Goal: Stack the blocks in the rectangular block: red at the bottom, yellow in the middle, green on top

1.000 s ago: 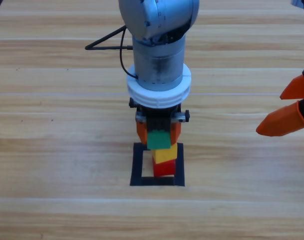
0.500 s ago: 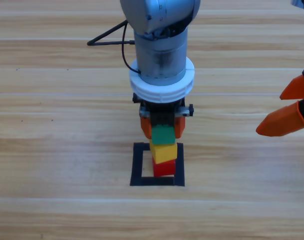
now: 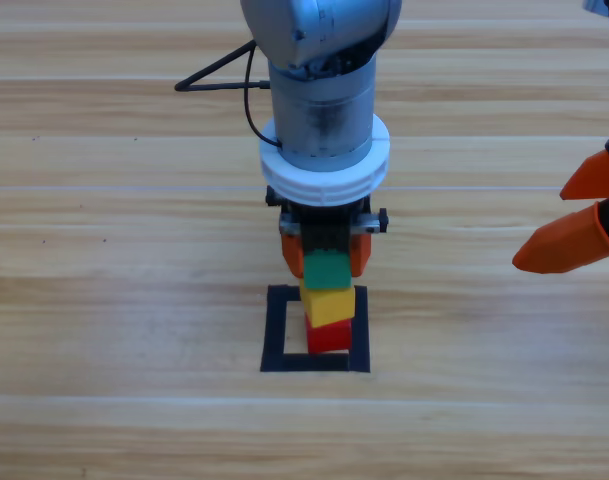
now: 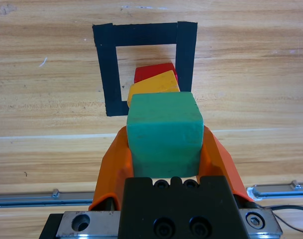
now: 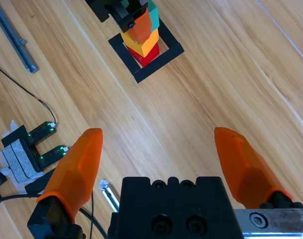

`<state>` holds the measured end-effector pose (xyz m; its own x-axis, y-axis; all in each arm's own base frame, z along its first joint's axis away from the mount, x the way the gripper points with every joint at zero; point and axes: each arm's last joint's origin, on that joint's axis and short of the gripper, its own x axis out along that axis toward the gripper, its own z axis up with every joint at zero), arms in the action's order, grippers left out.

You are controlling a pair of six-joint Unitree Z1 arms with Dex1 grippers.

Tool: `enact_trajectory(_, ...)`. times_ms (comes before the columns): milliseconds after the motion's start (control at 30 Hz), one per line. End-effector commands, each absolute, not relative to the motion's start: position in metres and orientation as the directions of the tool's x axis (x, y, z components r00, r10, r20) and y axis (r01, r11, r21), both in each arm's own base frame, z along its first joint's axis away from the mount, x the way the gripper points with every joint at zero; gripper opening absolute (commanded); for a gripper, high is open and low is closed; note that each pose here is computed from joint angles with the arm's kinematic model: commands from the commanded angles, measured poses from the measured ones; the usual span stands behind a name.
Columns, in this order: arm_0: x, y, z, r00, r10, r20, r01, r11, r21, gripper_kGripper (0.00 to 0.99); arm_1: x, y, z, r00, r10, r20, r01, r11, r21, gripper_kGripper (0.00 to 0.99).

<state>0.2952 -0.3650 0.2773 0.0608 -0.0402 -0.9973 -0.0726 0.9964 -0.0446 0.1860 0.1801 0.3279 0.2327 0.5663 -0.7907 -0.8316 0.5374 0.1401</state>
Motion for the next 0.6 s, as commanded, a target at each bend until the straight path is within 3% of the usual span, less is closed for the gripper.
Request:
enact_trajectory(33,0.292,-0.377,0.245,0.003,0.018,-1.000,-0.044,0.999,0.018,0.000,0.195,0.185,0.310,0.177,0.539,-0.823,-0.824,0.538,0.175,0.989)
enact_trajectory(467,0.291,-0.377,0.247,0.004,0.017,-1.000,-0.044,0.999,0.017,0.021,0.193,0.184,0.312,0.178,0.540,-0.823,-0.825,0.537,0.174,0.989)
enact_trajectory(500,0.291,-0.376,0.249,0.006,0.015,-1.000,-0.044,0.999,0.014,0.120,0.193,0.184,0.312,0.178,0.540,-0.823,-0.825,0.537,0.174,0.989)
enact_trajectory(533,0.290,-0.376,0.252,0.012,0.007,-1.000,-0.045,0.999,0.007,0.290,0.193,0.184,0.312,0.179,0.541,-0.822,-0.826,0.537,0.173,0.989)
enact_trajectory(600,0.289,-0.375,0.256,0.016,-0.001,-1.000,-0.048,0.999,-0.002,0.838,0.193,0.184,0.313,0.179,0.541,-0.822,-0.826,0.537,0.173,0.989)
